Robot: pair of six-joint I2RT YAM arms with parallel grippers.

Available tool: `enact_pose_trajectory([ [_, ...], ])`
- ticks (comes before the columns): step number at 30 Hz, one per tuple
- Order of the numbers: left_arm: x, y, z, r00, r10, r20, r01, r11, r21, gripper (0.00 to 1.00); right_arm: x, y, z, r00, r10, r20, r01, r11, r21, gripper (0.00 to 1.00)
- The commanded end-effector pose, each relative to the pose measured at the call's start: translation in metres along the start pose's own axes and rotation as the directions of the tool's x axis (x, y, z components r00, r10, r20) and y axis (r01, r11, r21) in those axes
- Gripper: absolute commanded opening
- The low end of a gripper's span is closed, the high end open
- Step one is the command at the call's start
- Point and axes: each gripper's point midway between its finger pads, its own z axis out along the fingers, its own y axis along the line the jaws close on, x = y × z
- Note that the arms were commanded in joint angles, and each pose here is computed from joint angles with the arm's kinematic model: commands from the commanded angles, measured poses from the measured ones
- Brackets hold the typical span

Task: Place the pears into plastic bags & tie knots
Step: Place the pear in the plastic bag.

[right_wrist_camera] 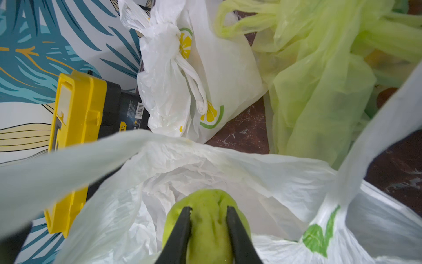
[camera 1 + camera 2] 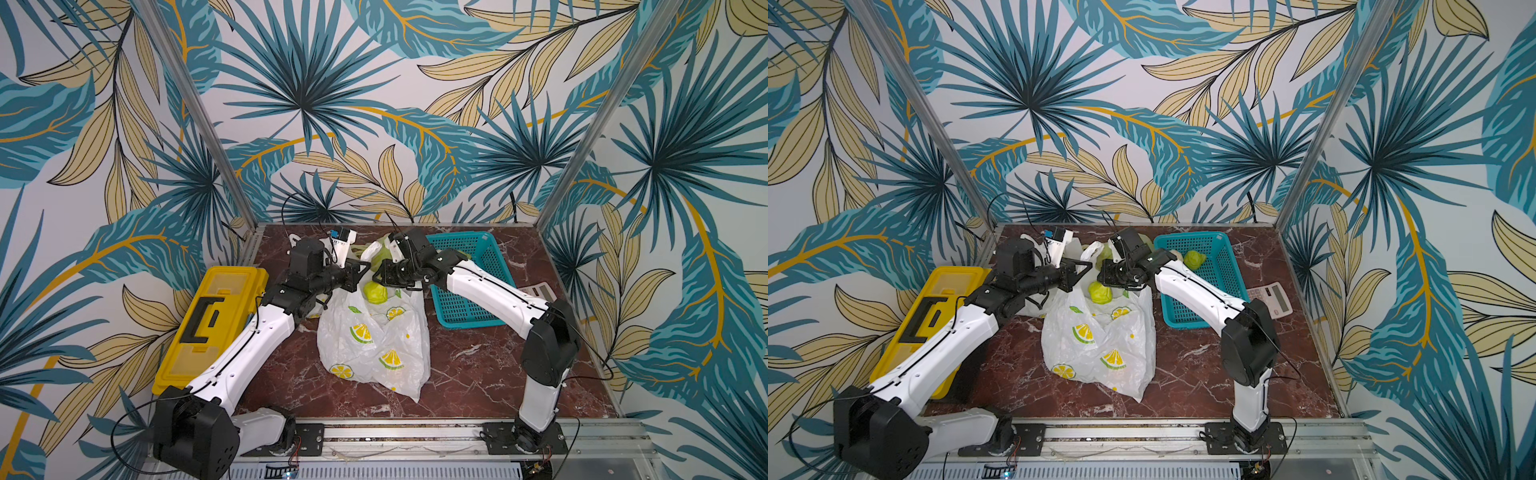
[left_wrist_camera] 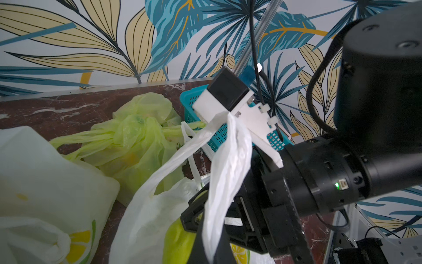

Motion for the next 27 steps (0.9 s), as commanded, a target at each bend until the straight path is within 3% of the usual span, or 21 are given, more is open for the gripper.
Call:
enact_pose_trajectory([
  [1,-0.014,-0.013,-0.003,0.999,0.019,0.033,-0.020,0.999,0.045,0.02,-0.019,0.023,0.006,0.993,0.106,0.059,-0.100,0.990,-0.100,0.18],
  [4,-0.016,-0.016,-0.002,0.999,0.015,0.033,-0.016,0.999,0.052,0.02,-0.017,0.024,0.029,0.982,0.170,0.087,-0.162,0.983,-0.090,0.19],
  [9,-0.019,-0.008,-0.009,0.998,0.022,0.058,-0.023,1.000,0.013,0.02,0.017,0.019,0.052,0.992,0.126,-0.007,-0.126,0.991,-0.041,0.31],
  [14,-0.019,0.001,-0.013,0.998,0.015,0.059,-0.015,1.000,0.003,0.02,0.030,0.001,0.023,0.998,-0.009,-0.063,0.011,1.000,0.029,0.58],
  [19,-0.016,0.004,-0.011,0.999,0.010,0.051,-0.010,1.000,-0.001,0.02,0.002,-0.022,-0.012,1.000,-0.004,-0.023,0.006,0.997,0.071,0.61],
  [23,-0.012,0.007,-0.012,0.999,0.002,0.052,0.000,1.000,-0.023,0.02,-0.040,-0.092,-0.048,0.995,0.006,0.100,-0.031,0.970,0.242,0.62],
  [27,-0.005,0.009,-0.009,0.999,-0.012,0.036,0.012,1.000,-0.022,0.02,-0.066,-0.196,-0.071,0.985,0.029,0.170,-0.114,0.849,0.516,0.64],
])
